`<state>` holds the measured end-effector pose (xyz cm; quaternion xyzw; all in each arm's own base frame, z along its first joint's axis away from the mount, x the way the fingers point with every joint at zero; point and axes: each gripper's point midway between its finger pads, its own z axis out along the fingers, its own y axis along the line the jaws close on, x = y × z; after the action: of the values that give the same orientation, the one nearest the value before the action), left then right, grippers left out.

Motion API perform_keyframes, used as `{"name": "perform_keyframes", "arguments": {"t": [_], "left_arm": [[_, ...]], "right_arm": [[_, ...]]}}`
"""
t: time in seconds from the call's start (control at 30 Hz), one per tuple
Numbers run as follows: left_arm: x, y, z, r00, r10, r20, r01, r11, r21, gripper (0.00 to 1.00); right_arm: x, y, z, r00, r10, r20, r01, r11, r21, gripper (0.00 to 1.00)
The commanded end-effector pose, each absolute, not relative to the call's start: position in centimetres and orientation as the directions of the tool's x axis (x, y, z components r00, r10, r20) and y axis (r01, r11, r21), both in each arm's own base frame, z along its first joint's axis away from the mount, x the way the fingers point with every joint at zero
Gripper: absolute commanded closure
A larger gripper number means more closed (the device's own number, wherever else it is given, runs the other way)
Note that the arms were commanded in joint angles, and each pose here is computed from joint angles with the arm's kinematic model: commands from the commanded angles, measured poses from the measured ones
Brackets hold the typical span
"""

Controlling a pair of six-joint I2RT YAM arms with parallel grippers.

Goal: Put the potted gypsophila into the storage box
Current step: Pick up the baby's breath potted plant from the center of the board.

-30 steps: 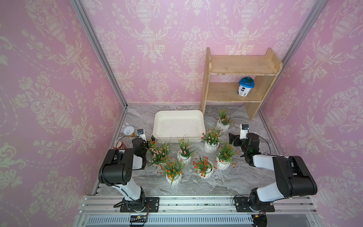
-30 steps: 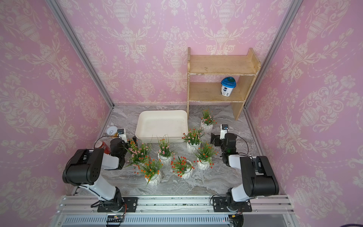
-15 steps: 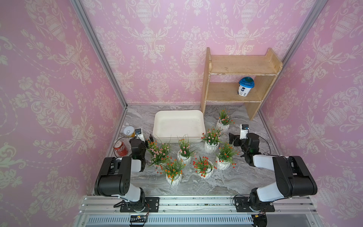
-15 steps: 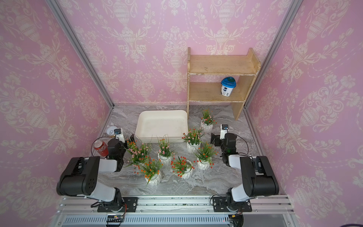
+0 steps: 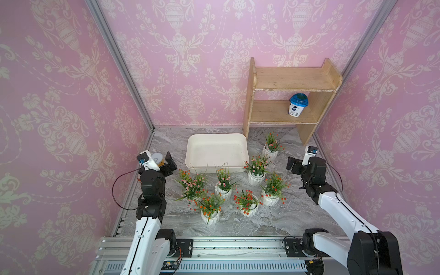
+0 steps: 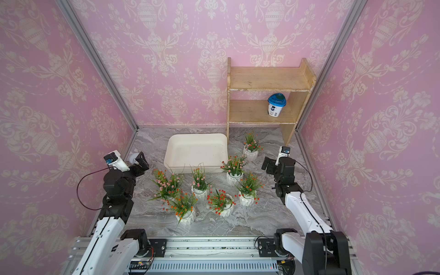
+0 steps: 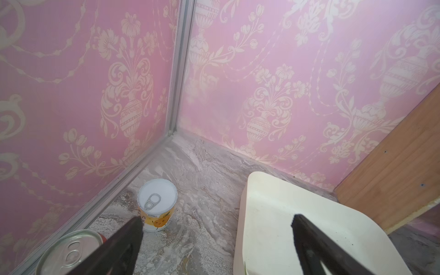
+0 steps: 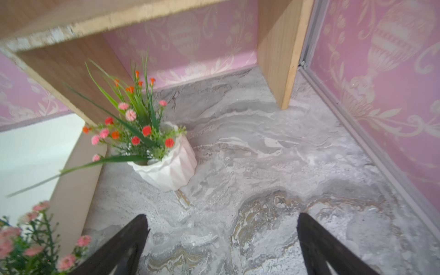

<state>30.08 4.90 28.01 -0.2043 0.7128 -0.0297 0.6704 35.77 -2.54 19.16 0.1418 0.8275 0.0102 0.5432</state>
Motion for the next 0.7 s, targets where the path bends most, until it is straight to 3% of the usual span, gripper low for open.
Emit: {"name": "perform_keyframes", "arguments": {"t": [0.0,0.07,0.17,0.33,0.5,0.67], "left_arm": [[29.0,4.0,27.0,-0.149,-0.405,-0.902,-0.261,0.896,-0.359,0.01],[29.1,3.5,27.9,-0.16,-0.462,-0.872,-0.257,0.873,-0.415,0.01],[30.2,2.3,29.8,-0.204,-0.522,-0.828,-0.216,0.849,-0.483,0.01],[32.9,0.6,30.4,-0.346,-0.527,-0.777,-0.184,0.849,-0.494,0.01],[34.9,-1.5,29.4,-0.503,-0.492,-0.711,-0.125,0.855,-0.504,0.01],[36.4,-4.4,30.5,-0.536,-0.456,-0.71,0.053,0.822,-0.568,0.01]], "right_arm": [[32.8,-4.1,20.0,-0.445,0.355,-0.822,0.373,0.908,0.19,0.0],[32.3,-4.3,21.1,-0.479,0.395,-0.784,0.412,0.89,0.197,0.0],[33.0,-2.6,22.4,-0.587,0.377,-0.716,0.337,0.918,0.208,0.0],[34.4,-0.6,21.5,-0.694,0.423,-0.583,0.322,0.906,0.274,0.0],[36.2,0.1,20.3,-0.704,0.47,-0.532,0.341,0.881,0.327,0.01],[37.3,0.6,17.6,-0.746,0.489,-0.452,0.367,0.868,0.333,0.03]]}}
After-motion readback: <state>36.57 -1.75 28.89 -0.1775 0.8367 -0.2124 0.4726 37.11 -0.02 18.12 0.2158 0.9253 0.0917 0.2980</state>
